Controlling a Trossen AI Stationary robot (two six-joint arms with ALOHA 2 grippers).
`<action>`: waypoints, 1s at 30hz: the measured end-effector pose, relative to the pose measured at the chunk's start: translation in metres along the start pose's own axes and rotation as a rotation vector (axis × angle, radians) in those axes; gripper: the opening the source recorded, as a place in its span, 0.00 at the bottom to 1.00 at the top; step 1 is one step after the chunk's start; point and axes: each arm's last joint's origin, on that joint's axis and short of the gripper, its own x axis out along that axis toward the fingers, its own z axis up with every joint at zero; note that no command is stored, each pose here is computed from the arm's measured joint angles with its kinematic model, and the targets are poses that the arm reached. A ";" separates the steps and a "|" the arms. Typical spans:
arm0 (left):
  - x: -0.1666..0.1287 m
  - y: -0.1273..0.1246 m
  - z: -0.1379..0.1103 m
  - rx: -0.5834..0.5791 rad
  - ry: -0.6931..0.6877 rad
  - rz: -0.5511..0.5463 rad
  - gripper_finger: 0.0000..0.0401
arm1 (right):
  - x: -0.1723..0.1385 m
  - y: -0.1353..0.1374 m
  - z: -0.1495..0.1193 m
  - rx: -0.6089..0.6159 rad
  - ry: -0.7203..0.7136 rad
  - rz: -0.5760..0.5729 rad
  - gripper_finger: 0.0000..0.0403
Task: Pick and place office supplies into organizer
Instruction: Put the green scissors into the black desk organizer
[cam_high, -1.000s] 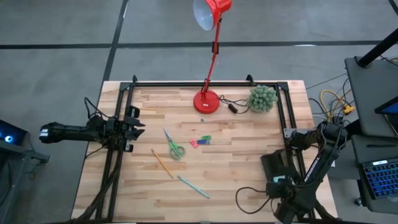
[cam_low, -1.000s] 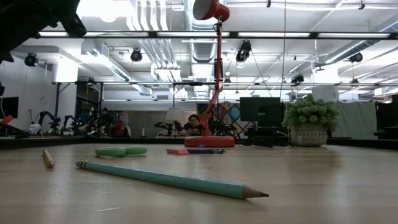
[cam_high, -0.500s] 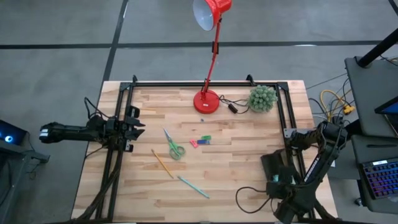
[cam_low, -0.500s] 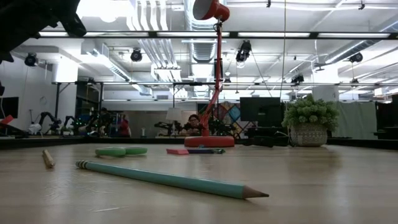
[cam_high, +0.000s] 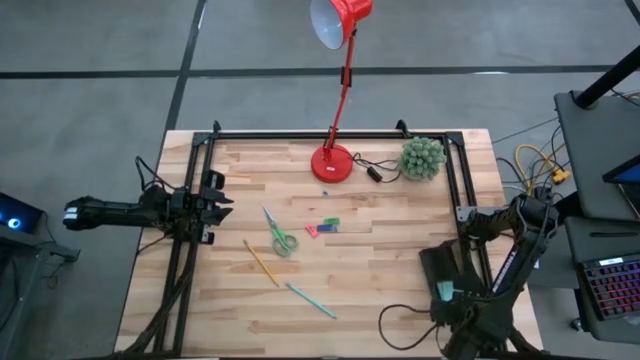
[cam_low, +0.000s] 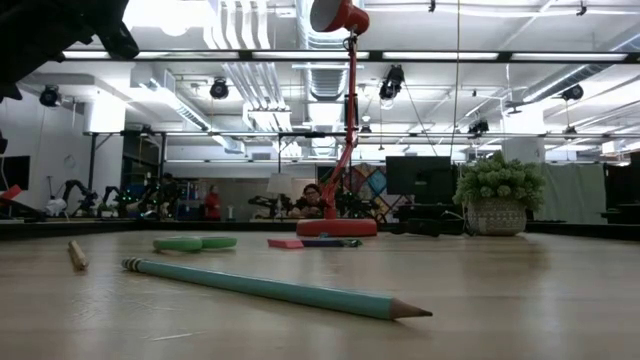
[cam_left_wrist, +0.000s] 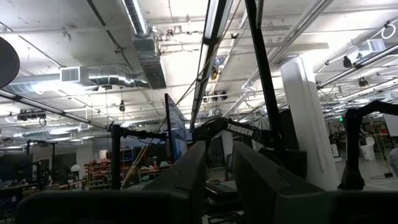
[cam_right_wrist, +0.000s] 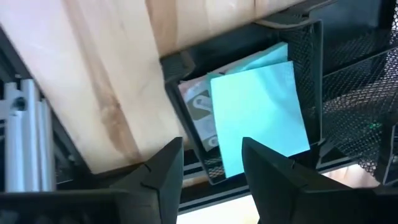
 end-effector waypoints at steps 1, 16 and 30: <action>0.000 0.000 0.000 0.000 0.000 0.000 0.16 | -0.002 0.000 0.001 0.011 -0.006 0.005 0.38; 0.000 0.000 0.000 0.000 -0.001 0.000 0.16 | -0.033 -0.002 0.038 0.143 -0.935 -0.156 0.36; 0.000 0.000 0.000 0.000 -0.001 0.000 0.16 | 0.014 0.001 0.111 0.121 -1.071 0.069 0.30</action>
